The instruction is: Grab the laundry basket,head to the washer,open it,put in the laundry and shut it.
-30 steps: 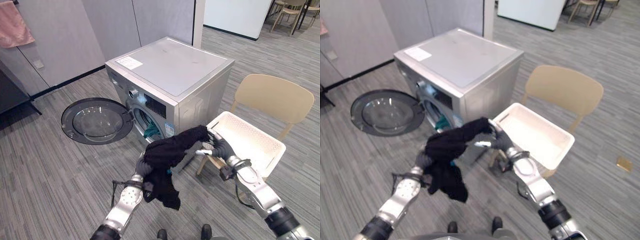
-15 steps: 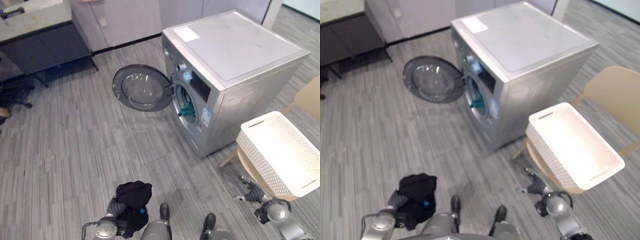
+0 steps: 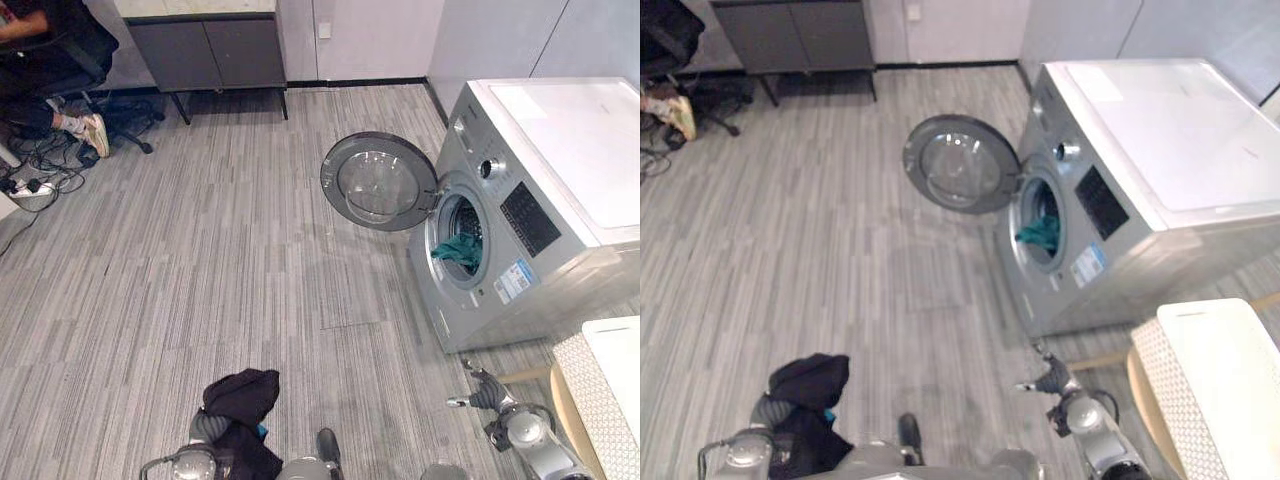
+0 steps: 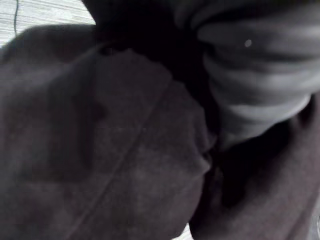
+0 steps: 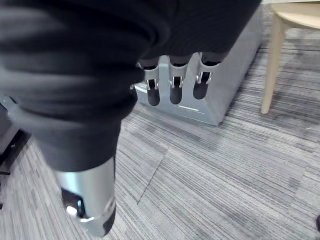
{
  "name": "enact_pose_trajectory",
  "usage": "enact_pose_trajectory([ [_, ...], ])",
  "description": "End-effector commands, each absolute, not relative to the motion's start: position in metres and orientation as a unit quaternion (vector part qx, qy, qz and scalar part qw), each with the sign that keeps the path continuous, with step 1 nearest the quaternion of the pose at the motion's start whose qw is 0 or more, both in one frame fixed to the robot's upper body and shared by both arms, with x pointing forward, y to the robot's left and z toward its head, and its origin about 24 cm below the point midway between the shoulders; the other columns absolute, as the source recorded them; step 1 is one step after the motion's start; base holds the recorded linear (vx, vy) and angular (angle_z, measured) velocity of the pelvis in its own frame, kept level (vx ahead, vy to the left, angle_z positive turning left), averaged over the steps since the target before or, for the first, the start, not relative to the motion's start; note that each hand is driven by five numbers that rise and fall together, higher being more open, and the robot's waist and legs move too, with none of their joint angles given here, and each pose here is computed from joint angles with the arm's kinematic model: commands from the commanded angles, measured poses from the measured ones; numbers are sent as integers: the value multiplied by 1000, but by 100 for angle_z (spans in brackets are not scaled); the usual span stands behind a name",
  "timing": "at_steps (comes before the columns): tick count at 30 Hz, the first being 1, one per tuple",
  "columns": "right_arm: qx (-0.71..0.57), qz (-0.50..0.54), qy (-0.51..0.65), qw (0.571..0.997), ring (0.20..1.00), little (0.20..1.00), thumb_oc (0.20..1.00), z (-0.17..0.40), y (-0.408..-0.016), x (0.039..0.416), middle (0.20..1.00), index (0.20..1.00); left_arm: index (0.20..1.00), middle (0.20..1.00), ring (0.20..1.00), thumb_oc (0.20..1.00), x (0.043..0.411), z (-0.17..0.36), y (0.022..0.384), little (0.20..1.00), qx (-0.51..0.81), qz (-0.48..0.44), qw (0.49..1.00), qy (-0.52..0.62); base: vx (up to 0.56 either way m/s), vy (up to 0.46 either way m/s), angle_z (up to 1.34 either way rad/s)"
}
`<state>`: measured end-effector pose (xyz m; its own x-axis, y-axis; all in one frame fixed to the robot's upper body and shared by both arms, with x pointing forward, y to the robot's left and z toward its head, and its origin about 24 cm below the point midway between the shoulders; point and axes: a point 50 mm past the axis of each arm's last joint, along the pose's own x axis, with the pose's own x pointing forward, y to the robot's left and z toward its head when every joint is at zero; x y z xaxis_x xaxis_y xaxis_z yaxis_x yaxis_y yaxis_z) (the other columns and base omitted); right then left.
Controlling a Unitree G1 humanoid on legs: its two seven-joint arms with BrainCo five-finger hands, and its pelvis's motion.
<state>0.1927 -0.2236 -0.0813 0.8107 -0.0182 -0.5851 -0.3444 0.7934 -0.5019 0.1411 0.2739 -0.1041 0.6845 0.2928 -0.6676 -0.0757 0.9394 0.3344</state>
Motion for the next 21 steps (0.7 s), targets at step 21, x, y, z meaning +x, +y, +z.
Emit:
enact_pose_trajectory([
  [21, -326, 40, 268, 905, 1000, 1000, 1000, -66, -247, 205, 1000, 1000, 200, 200, 200, 200, 179, -89, 240, 200, 146, 29, 939, 311, 294, -127, 20],
])
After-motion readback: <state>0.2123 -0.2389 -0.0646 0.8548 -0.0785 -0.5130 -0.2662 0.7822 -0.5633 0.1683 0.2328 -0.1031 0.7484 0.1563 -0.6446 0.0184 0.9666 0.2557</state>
